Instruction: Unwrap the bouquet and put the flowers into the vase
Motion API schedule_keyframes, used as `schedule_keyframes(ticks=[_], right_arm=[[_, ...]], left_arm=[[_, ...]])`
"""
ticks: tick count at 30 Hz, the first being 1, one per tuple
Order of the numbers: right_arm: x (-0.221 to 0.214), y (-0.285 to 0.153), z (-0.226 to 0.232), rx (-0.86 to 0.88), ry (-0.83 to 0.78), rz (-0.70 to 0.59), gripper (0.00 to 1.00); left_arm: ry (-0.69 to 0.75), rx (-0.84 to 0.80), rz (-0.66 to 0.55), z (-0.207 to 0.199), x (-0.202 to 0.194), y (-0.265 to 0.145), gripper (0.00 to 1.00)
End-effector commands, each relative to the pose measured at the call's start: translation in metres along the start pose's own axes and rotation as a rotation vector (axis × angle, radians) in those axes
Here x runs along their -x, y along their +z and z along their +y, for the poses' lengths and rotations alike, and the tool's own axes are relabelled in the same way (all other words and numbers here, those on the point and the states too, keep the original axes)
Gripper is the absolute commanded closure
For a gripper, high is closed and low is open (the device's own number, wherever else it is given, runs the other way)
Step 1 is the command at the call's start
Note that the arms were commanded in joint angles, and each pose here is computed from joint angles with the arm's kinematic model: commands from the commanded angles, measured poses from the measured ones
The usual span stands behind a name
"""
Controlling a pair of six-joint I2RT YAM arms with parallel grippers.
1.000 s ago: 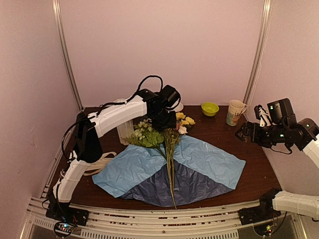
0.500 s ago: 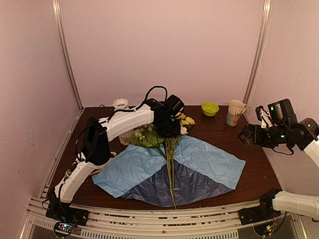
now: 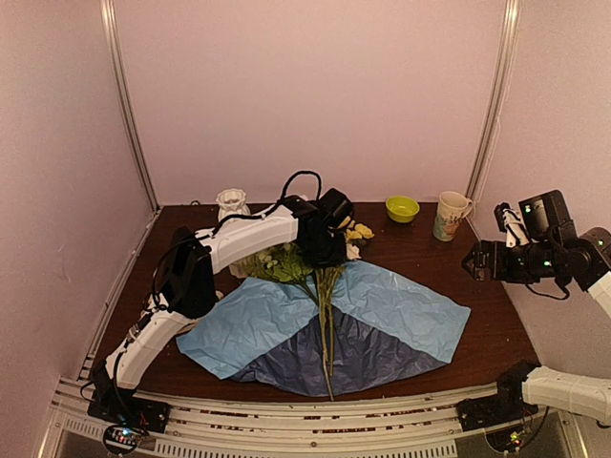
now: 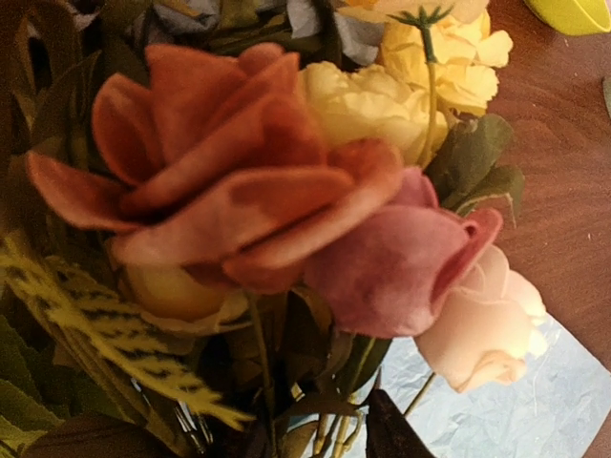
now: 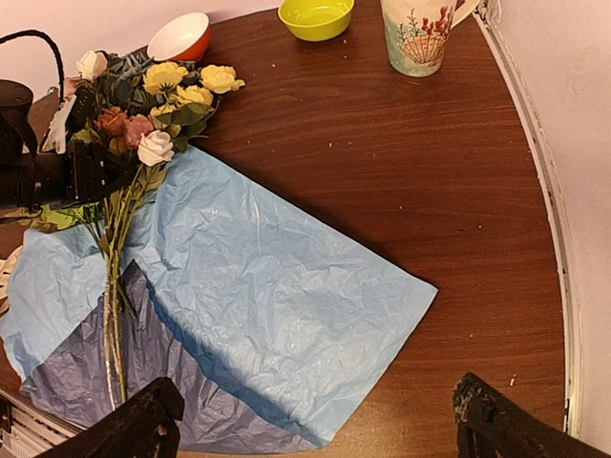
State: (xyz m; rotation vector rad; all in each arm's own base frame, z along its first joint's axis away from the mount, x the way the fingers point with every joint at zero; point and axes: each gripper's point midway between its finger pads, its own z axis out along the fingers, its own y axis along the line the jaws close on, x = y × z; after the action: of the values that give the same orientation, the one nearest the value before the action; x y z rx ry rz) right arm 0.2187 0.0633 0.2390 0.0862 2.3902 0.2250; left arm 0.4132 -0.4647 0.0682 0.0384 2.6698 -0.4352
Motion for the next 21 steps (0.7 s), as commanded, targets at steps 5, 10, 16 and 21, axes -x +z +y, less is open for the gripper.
schedule_keyframes(ticks=[5, 10, 16, 21], right_arm=[[0.001, -0.009, -0.002, -0.002, -0.009, -0.011, 0.0], [0.002, -0.01, -0.001, 0.001, 0.0, -0.021, 0.0], [0.008, -0.01, 0.005, 0.029, 0.015, -0.034, 0.0], [0.015, -0.009, 0.011, 0.051, 0.022, -0.047, 0.0]], left_arm=[[0.016, 0.01, -0.052, 0.006, 0.018, -0.001, 0.93], [-0.014, -0.076, -0.108, -0.014, 0.039, -0.026, 1.0], [-0.059, -0.26, -0.268, -0.05, 0.094, -0.099, 1.0], [-0.063, -0.396, -0.432, -0.067, 0.141, -0.178, 1.0]])
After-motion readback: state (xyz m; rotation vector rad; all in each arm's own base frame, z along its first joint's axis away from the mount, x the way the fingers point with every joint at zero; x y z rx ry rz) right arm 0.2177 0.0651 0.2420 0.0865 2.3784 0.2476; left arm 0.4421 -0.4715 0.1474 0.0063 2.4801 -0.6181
